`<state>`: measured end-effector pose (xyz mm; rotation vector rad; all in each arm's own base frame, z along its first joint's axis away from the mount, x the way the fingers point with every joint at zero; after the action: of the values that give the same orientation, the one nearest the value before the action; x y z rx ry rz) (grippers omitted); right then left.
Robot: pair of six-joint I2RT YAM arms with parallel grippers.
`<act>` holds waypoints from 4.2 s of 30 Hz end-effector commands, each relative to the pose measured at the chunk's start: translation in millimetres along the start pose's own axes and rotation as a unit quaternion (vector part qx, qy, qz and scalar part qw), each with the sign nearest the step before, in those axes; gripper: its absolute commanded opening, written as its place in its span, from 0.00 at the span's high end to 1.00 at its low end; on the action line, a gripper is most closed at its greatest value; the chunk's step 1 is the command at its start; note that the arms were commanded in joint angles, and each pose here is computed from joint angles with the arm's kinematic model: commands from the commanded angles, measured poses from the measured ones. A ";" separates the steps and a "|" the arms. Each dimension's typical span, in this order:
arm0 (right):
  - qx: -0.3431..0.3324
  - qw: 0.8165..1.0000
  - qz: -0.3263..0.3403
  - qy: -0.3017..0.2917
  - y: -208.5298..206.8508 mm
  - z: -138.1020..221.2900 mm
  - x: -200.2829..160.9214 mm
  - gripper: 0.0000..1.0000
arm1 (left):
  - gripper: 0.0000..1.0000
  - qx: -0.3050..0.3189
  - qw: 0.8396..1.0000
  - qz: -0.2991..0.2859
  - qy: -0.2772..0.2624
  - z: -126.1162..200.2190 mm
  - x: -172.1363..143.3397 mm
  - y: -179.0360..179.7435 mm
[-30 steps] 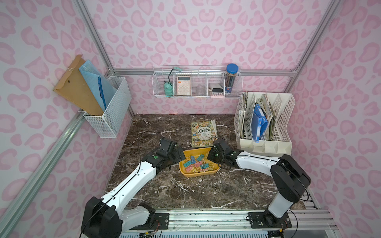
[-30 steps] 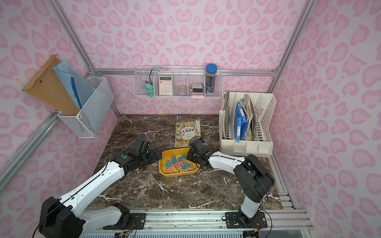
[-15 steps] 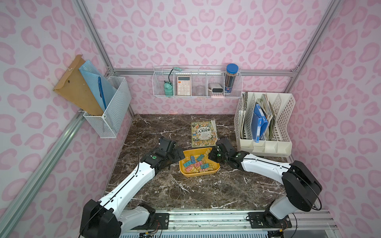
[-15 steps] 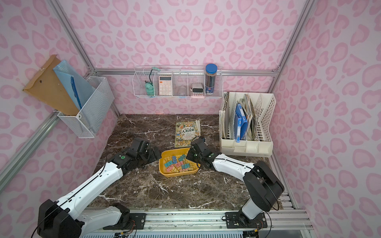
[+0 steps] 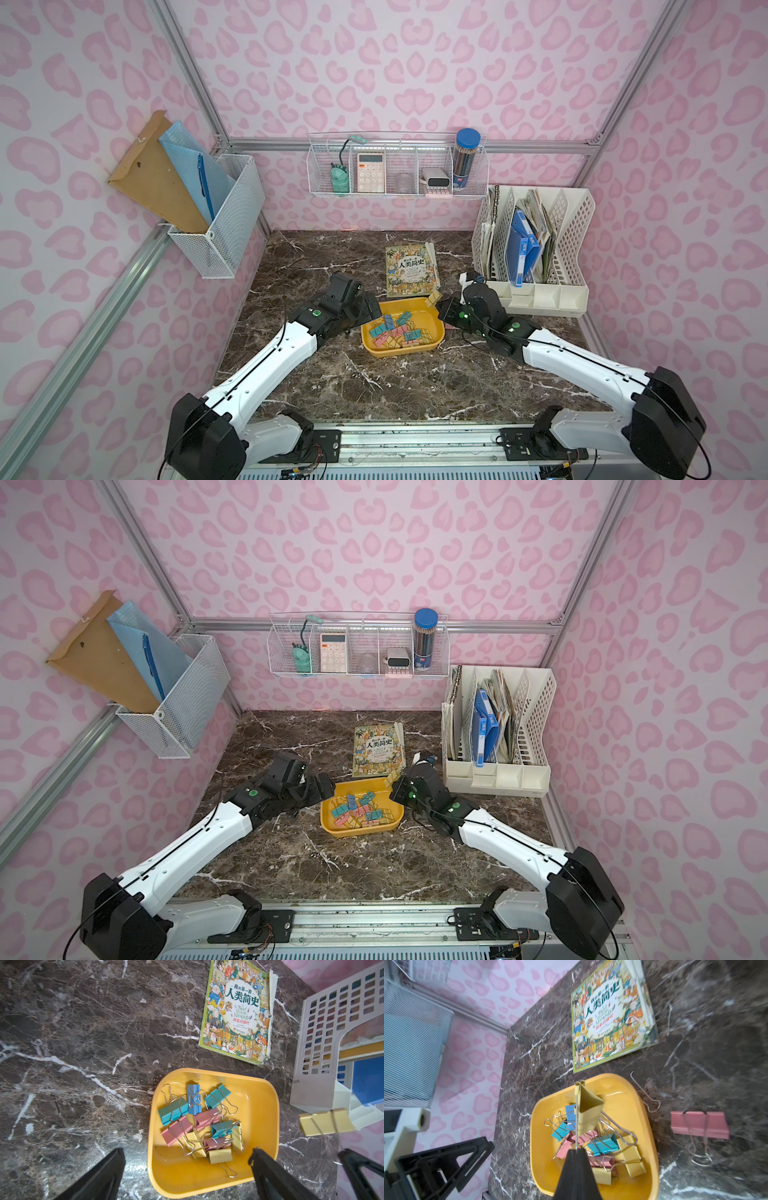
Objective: Take out the binder clips from the storage box
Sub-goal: Place the binder clip at the center of the board, then pick up the binder clip from the storage box.
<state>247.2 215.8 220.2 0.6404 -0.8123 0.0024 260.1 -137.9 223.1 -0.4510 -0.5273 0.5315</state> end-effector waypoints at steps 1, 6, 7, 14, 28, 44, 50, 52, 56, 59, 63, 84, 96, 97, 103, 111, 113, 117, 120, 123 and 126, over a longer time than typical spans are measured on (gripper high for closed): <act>-0.035 0.999 -0.006 -0.039 -20.4 13.0 5.1 1.00 | 0.01 -0.014 1.000 -0.019 0.001 -1.5 -1.9 -15.1; -0.057 0.997 -0.042 -0.041 -61.2 26.7 2.6 1.00 | 0.01 -0.014 0.998 -0.060 0.010 -11.3 -13.8 -40.5; -0.061 0.996 -0.048 -0.040 -67.6 28.1 1.6 1.00 | 0.01 -0.015 0.998 -0.068 0.012 -12.8 -16.6 -46.0; -0.054 0.992 -0.110 -0.031 -110.2 31.7 -12.1 1.00 | 0.01 -0.004 0.991 -0.130 0.036 -32.3 -40.8 -79.5; -0.043 0.983 -0.175 -0.019 -134.1 13.6 -25.5 1.00 | 0.01 -0.004 0.988 -0.144 0.060 -49.7 -63.7 -93.0; -0.078 0.951 -0.296 -0.027 -155.1 1.8 -53.9 1.00 | 0.01 0.000 0.989 -0.145 0.037 -39.2 -58.1 -87.1; -0.099 0.931 -0.348 -0.047 -158.6 4.1 -69.4 1.00 | 0.01 -0.001 0.989 -0.145 0.032 -39.0 -57.0 -88.0; -0.090 0.928 -0.360 -0.047 -158.4 2.1 -70.7 1.00 | 0.01 -0.003 0.989 -0.145 0.034 -38.7 -57.2 -88.9; -0.100 0.921 -0.374 -0.054 -158.5 1.5 -72.5 1.00 | 0.01 -0.002 0.989 -0.146 0.034 -37.9 -57.3 -87.9; -0.113 0.915 -0.382 -0.059 -160.6 3.2 -73.2 0.98 | 0.01 -0.002 0.989 -0.146 0.031 -36.8 -56.6 -87.9; -0.107 0.910 -0.395 -0.057 -158.5 2.2 -75.4 0.98 | 0.01 0.000 0.989 -0.146 0.030 -36.3 -56.5 -86.1; -0.112 0.899 -0.420 -0.053 -152.0 -4.3 -83.2 0.93 | 0.01 0.009 0.989 -0.146 0.024 -33.2 -55.5 -80.2; -0.115 0.911 -0.391 -0.066 -151.2 7.4 -79.5 0.72 | 0.01 0.013 0.989 -0.148 0.021 -33.3 -55.0 -78.9; -0.116 0.915 -0.380 -0.067 -150.0 8.8 -77.3 0.70 | 0.01 0.014 0.989 -0.147 0.018 -32.7 -54.5 -78.5; -0.120 0.953 -0.270 -0.066 -131.4 23.2 -52.0 0.60 | 0.01 0.022 0.990 -0.139 -0.007 -24.4 -48.7 -72.6; -0.028 0.995 -0.008 -0.090 -55.6 36.2 16.2 0.60 | 0.02 0.050 0.990 -0.098 -0.088 -2.0 -24.7 -43.7; 0.002 0.997 0.034 -0.064 -34.7 27.3 17.3 0.60 | 0.02 0.060 0.990 -0.074 -0.100 3.2 -16.0 -32.0; 0.051 0.993 0.108 0.004 9.5 0.4 4.0 0.60 | 0.01 0.068 0.994 -0.003 -0.089 3.4 -1.0 -0.2; 0.051 0.986 0.144 0.058 34.0 -23.1 -13.1 0.60 | 0.01 0.060 0.995 0.041 -0.071 2.6 3.7 18.2; 0.010 0.983 0.154 0.101 43.2 -43.8 -26.9 0.62 | 0.01 0.049 0.995 0.064 -0.062 3.3 4.4 27.6; -0.020 0.982 0.141 0.124 40.6 -60.4 -36.2 0.62 | 0.01 0.044 0.995 0.067 -0.058 3.2 2.7 30.2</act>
<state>252.6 293.0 203.9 0.5709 -0.7156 0.3391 249.0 -108.1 209.1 -0.3143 -0.6035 0.7017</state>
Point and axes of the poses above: each gripper's point midway between its finger pads, its own z axis back along the fingers, its own y axis along the line the jaws close on, x = y × z, the point moved 7 cm from there along z, back along the fingers, and after that the axes turned 15 degrees about z, right-handed, at the moved point
